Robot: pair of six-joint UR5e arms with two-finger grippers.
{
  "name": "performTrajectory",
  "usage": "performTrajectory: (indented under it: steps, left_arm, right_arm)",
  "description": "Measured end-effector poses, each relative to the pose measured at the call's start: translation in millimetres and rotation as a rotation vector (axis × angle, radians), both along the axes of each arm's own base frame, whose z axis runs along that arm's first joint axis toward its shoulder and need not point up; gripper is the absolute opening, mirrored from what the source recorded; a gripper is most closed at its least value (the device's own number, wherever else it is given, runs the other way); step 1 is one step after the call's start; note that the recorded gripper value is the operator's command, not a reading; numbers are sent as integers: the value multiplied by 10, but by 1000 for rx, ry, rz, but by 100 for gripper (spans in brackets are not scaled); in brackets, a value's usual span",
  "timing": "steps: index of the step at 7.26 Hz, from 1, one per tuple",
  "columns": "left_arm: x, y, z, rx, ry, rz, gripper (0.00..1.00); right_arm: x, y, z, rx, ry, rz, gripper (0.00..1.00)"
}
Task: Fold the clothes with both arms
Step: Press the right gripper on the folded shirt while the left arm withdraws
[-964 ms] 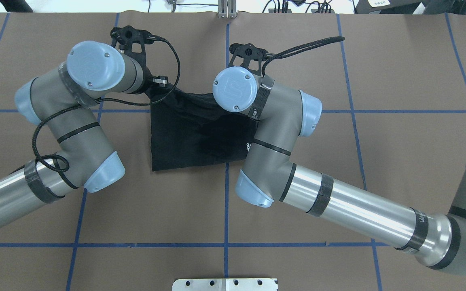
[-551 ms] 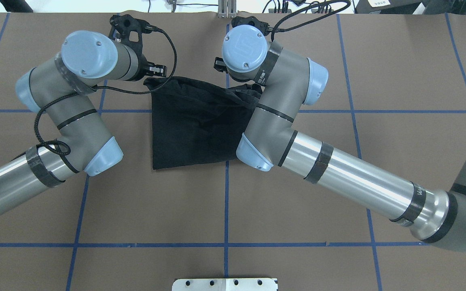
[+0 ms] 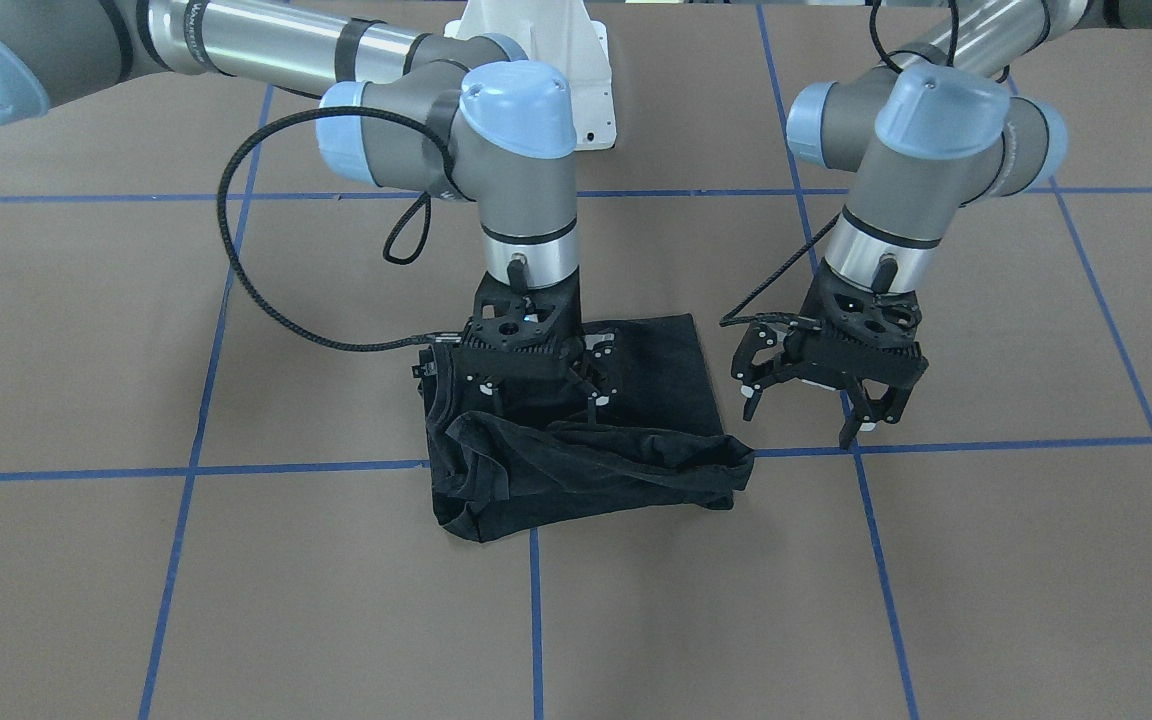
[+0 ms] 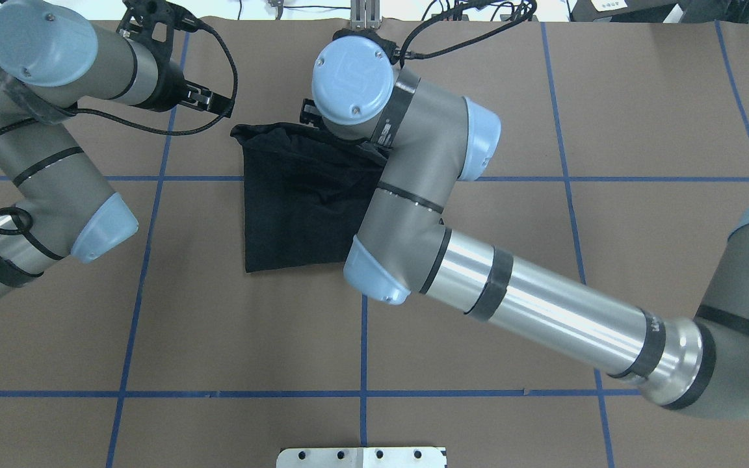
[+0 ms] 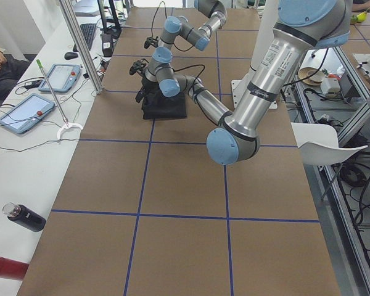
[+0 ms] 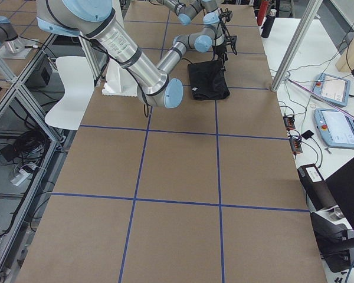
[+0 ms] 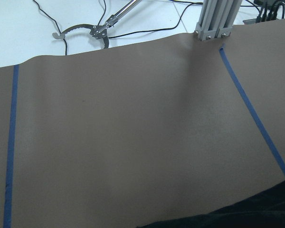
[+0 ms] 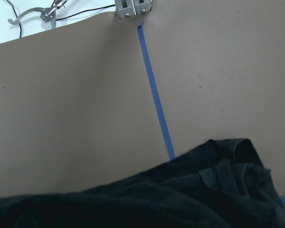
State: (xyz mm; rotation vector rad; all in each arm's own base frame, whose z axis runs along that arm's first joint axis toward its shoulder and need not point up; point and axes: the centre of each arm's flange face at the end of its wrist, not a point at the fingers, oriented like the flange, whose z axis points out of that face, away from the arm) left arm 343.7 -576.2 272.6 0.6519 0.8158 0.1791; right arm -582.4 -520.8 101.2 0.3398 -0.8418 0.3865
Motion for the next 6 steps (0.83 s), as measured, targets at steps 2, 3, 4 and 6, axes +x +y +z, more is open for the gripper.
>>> performTrajectory:
  steps: [2, 3, 4, 6]
  left_arm:
    - [-207, -59, 166, 63, -64, 32, 100]
    - [-243, -68, 210, 72, -77, 37, 100]
    - [-256, -68, 224, 75, -81, 39, 100]
    - [-289, -58, 194, 79, -77, 37, 100]
  right_arm:
    - [-552, 479, -2, 43, 45, 0, 47]
    - [-776, 507, 13, 50, 78, 2, 23]
    - [-937, 449, 67, 59, 102, 9, 17]
    - [-1098, 236, 211, 107, 123, 59, 0]
